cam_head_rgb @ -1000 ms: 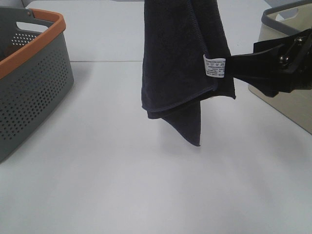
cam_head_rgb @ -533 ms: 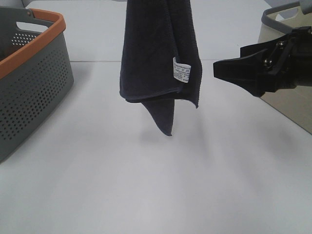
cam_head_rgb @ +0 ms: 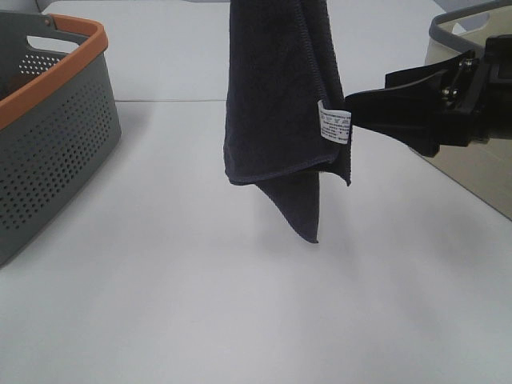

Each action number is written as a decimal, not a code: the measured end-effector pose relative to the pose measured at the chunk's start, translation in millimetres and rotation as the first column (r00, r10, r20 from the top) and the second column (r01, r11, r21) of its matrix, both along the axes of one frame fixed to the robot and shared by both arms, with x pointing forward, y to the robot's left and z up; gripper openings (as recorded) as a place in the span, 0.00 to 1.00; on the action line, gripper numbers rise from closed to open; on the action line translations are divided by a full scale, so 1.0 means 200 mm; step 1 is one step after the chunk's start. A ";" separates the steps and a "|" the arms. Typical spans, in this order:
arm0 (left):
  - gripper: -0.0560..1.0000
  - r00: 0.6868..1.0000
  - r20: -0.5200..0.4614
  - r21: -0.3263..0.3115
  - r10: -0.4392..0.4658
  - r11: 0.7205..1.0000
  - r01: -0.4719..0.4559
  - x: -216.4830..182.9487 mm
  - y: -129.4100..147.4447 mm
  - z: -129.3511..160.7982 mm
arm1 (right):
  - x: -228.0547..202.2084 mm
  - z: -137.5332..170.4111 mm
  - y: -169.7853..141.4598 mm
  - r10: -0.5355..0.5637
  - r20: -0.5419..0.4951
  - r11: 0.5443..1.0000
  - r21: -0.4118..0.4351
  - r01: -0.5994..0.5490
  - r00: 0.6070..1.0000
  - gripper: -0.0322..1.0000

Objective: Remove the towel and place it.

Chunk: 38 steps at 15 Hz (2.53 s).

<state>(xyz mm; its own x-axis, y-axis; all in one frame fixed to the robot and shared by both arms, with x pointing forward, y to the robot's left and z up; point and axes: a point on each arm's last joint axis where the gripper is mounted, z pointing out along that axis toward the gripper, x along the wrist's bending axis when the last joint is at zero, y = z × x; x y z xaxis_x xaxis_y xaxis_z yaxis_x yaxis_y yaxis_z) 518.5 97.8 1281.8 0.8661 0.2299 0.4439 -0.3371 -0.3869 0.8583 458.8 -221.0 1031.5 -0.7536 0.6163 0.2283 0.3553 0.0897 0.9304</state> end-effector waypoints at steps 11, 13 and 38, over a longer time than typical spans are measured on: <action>0.05 1.000 -0.003 -0.006 -0.003 1.000 0.003 0.00 0.00 0.00 | -0.05 0.01 0.02 0.097 -0.026 0.995 0.016 -0.096 0.995 0.76; 0.05 1.000 -0.003 -0.006 -0.003 1.000 0.003 0.00 0.00 0.00 | -0.06 0.01 0.03 0.119 -0.026 0.993 0.031 -0.118 0.993 0.76; 0.05 1.000 -0.020 -0.002 0.001 1.000 -0.001 0.04 -0.02 -0.03 | -0.01 -0.15 0.20 0.024 -0.098 0.957 -0.287 -0.051 0.995 0.43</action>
